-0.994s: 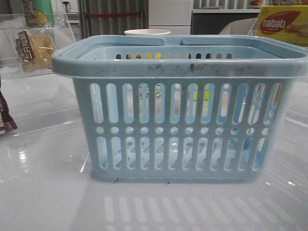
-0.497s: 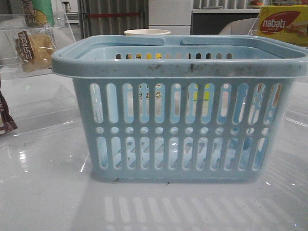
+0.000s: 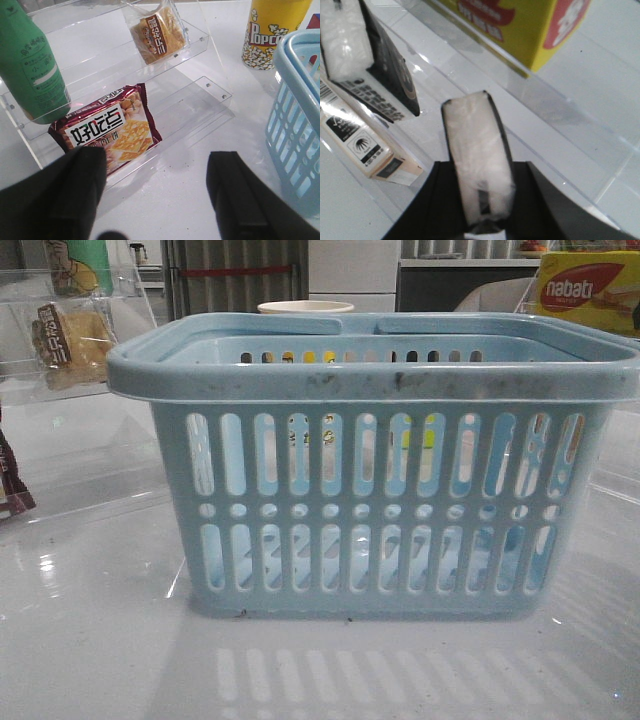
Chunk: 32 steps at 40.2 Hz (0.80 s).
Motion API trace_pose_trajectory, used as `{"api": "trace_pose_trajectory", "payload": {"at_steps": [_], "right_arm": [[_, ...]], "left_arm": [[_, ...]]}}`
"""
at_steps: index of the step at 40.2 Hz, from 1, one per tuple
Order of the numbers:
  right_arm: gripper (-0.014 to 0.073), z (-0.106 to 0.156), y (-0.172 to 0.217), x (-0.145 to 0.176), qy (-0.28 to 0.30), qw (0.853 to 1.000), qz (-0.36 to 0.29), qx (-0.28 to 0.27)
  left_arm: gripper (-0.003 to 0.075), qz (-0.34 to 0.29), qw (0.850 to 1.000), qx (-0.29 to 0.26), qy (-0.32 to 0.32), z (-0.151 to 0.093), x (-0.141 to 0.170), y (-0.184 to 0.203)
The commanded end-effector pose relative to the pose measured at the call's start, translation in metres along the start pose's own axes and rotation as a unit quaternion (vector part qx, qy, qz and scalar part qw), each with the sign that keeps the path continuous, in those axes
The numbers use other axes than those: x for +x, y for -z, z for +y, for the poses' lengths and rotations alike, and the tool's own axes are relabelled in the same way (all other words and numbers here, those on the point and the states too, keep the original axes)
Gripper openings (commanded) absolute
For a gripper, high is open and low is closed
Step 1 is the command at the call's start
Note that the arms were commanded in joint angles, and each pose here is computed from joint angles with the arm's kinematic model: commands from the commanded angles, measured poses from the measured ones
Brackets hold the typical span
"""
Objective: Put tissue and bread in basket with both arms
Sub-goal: 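Close the right gripper on the white tissue pack and lift it, then carry the tissue pack with the right gripper over the blue basket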
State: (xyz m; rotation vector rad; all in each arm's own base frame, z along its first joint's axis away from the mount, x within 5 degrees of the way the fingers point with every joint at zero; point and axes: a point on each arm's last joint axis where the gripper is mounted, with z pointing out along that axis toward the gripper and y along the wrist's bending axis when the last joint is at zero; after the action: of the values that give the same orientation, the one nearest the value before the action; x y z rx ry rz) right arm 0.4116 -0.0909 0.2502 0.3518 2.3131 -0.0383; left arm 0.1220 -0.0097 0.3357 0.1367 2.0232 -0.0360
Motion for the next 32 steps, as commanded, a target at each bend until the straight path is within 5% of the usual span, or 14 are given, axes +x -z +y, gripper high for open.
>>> {"api": "trace_pose_trajectory", "payload": {"at_steps": [1,21,32], "right_arm": [[0.0220,0.005,0.040,-0.031,0.004,0.997,-0.075,-0.007],[0.0220,0.058,0.160,-0.044,0.049,0.987,-0.137,-0.073],[0.0220,0.099,0.235,-0.011,0.121,0.979,-0.078,-0.142]], "left_arm": [[0.0497,-0.049,0.999,-0.002,0.001,0.000,-0.015,0.003],[0.0497,-0.049,0.999,-0.002,0.001,0.000,-0.015,0.003],[0.0497,-0.049,0.999,-0.002,0.001,0.000,-0.015,0.003]]}}
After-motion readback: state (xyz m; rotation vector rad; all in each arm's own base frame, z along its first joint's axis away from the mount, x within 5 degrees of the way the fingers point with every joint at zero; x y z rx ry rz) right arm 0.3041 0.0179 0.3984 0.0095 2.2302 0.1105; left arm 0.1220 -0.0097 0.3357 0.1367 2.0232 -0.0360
